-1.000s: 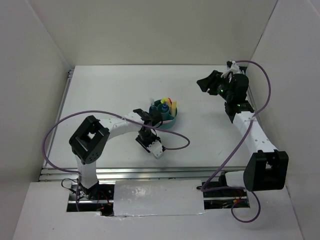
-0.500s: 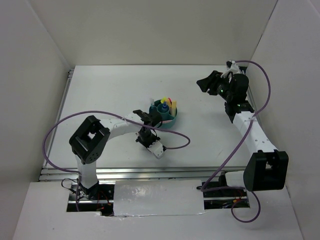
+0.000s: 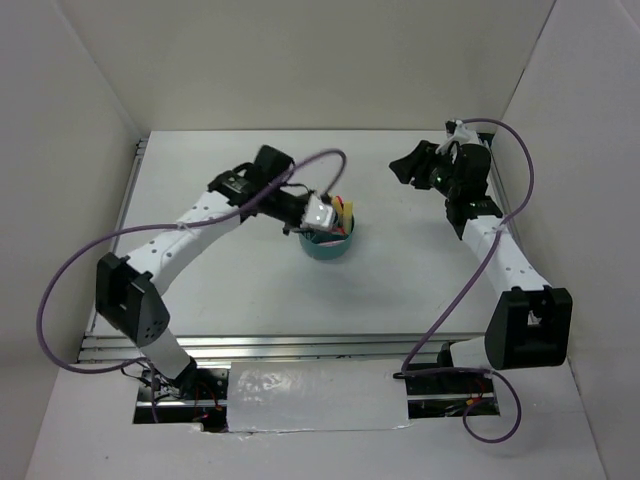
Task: Sort the stationery into containers
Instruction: Pick up the pen from the center of the board, then place the pen in the storage box.
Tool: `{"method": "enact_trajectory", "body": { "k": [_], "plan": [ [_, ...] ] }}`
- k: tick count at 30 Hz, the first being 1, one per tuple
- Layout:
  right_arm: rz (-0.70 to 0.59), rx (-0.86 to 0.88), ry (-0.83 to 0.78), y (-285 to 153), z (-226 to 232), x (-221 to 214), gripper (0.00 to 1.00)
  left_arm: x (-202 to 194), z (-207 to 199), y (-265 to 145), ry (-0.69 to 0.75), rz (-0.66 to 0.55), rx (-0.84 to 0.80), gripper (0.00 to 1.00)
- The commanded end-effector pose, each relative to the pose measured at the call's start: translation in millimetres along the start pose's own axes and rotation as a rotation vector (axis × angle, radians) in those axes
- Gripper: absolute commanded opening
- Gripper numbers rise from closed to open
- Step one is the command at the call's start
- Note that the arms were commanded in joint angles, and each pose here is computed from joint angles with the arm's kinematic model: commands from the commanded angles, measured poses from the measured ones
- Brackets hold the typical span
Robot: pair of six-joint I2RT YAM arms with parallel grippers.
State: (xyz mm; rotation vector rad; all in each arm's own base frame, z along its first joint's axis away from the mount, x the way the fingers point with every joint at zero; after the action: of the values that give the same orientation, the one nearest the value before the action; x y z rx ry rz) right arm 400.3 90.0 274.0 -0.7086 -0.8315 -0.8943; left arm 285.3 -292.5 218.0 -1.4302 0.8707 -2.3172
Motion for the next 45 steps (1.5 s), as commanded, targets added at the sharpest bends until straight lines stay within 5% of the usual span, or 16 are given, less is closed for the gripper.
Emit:
{"method": "enact_trajectory", "body": {
  "k": [1, 2, 4, 5, 7, 8, 13, 19, 41, 45],
  "plan": [
    [-0.031, 0.055, -0.046, 5.6, 15.7, 21.6, 0.58, 48.0, 37.6, -51.4, -0.162, -0.313, 0.173, 0.00],
    [-0.026, 0.058, -0.044, 8.0, 15.8, 21.6, 0.58, 36.3, 40.8, -60.2, -0.323, -0.350, 0.199, 0.00],
    [-0.025, 0.062, -0.048, 10.3, 16.1, 22.2, 0.58, 43.1, 67.0, -81.4, -0.329, -0.443, 0.325, 0.00],
    [-0.024, 0.065, -0.048, 12.1, 16.5, 22.8, 0.58, 28.4, 64.5, -82.6, -0.485, -0.470, 0.340, 0.00],
    [-0.023, 0.066, -0.048, 13.5, 16.4, 23.5, 0.58, 24.3, 81.6, -96.3, -0.492, -0.520, 0.444, 0.00],
    [-0.019, 0.069, -0.050, 14.4, 16.4, 23.2, 0.58, 11.6, 79.3, -95.6, -0.646, -0.549, 0.459, 0.00],
    [-0.023, 0.063, -0.057, 15.7, 14.7, 25.4, 0.58, -12.0, 95.5, -116.5, -0.869, -0.717, 0.732, 0.00],
    [-0.016, 0.061, -0.063, 18.5, 13.5, 27.3, 0.58, -33.1, 98.0, -119.2, -0.819, -0.718, 0.949, 0.00],
    [-0.009, 0.068, -0.063, 26.1, 12.9, 25.1, 0.60, -66.6, 80.9, -57.1, -0.892, -0.713, 0.865, 0.00],
    [-0.015, 0.062, -0.068, 24.9, 11.5, 26.0, 0.71, -76.3, 74.5, -46.7, -0.918, -0.691, 0.865, 0.00]
  ]
}}
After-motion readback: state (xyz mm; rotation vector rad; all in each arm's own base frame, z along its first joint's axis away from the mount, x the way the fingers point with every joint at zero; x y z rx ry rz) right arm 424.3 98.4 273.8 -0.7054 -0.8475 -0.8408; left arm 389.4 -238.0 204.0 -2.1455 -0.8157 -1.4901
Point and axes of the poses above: each gripper's point midway between its finger pads, its own y axis out along the fingers, its own z axis along the line the jaws close on, x = y × z, the point moved 3 cm from there along -y, back along the fingers, and after that the axes turned 1 degree about y, right-handed, at the moved point
